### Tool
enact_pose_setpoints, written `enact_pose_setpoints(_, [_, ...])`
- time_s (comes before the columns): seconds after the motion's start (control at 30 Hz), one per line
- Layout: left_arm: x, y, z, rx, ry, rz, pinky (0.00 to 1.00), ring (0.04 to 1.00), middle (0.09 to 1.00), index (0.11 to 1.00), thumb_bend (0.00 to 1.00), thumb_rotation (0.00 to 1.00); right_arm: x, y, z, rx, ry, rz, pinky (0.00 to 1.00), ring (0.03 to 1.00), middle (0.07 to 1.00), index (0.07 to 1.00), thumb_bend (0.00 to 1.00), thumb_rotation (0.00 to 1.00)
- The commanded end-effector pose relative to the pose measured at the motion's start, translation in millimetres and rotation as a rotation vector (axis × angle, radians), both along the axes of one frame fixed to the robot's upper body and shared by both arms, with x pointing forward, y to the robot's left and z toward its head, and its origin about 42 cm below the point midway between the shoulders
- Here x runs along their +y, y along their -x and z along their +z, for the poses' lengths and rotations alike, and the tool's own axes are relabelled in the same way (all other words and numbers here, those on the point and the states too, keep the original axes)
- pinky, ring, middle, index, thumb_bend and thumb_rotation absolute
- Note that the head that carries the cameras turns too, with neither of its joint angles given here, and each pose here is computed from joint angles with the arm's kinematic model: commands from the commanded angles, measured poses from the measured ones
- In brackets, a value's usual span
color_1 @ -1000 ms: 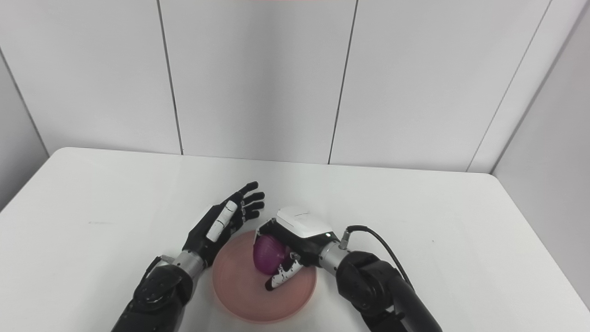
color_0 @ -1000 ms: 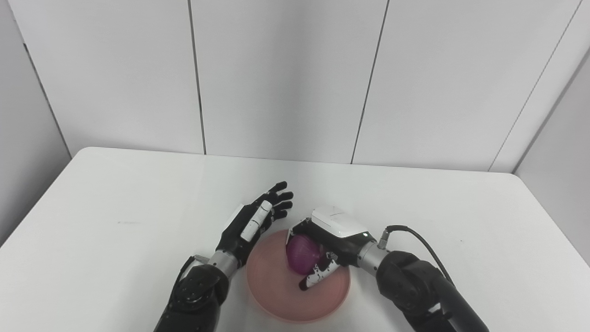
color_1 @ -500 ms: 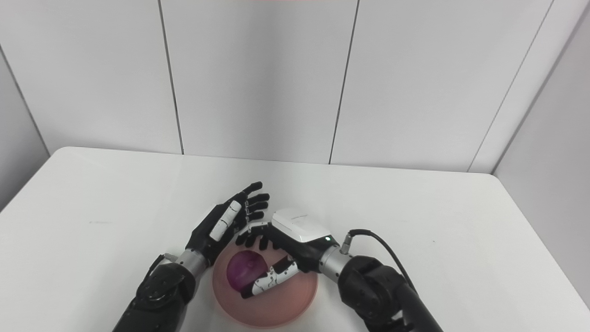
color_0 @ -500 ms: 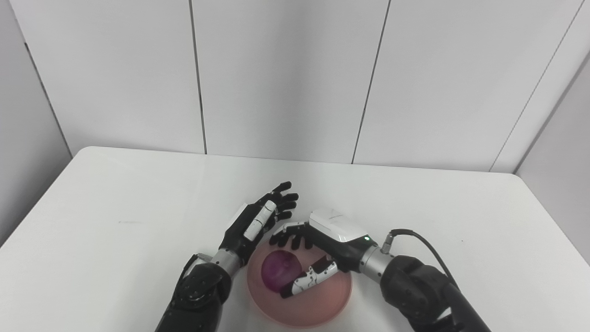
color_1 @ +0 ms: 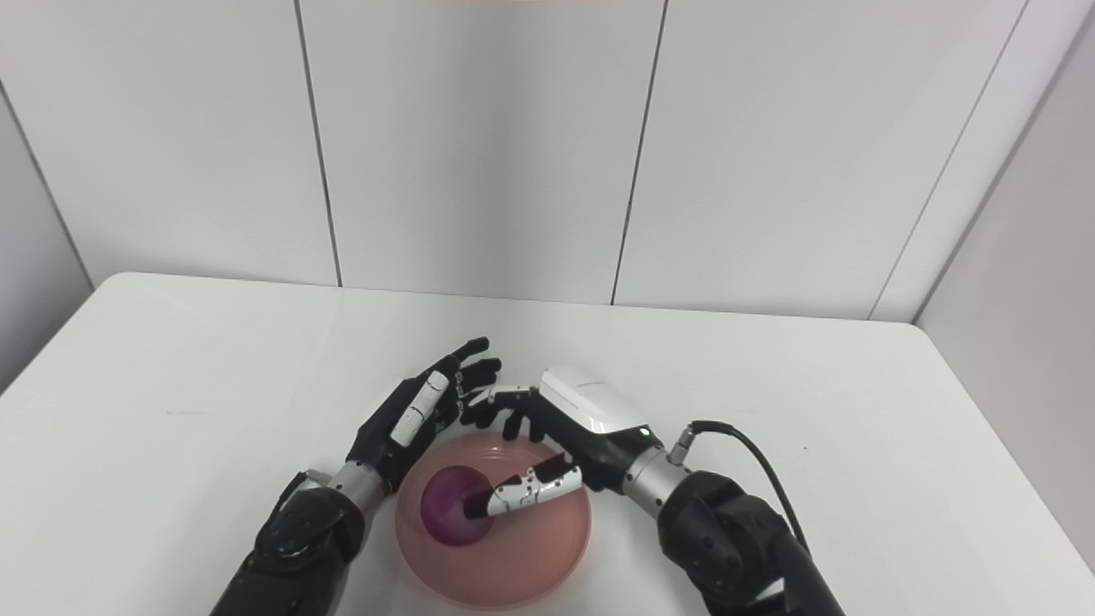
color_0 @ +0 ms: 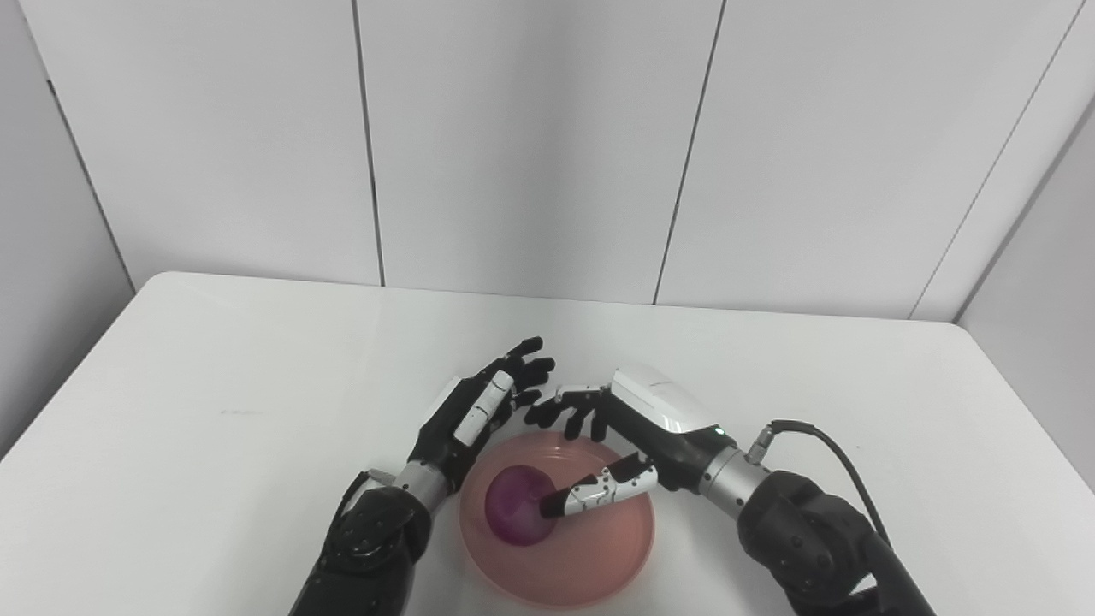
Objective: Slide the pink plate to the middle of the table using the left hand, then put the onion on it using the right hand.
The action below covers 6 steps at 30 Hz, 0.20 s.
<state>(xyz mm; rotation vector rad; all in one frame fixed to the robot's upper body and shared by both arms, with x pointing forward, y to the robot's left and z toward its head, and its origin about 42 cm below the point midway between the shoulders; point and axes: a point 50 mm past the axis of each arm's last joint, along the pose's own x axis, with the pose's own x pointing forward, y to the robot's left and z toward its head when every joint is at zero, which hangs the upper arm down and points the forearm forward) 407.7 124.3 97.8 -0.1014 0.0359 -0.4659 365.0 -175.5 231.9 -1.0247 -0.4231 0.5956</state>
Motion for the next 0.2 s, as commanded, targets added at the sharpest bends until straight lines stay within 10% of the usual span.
enact_pose_setpoints(0.0, [5,39,-58,0.219,-0.016,0.015,0.88,0.875,0.876,0.878,0.76,0.86,0,0,14,-0.085,-0.087,0.008,0.48,0.597,0.678,0.701,1.0,0.75])
enact_pose_setpoints(0.17, [11,39,-51,0.213,-0.011,0.04,0.89,0.875,0.872,0.88,0.75,0.86,-9,4,-2,-0.003,-0.32,-0.095,0.54,0.63,0.693,0.709,0.88,0.83])
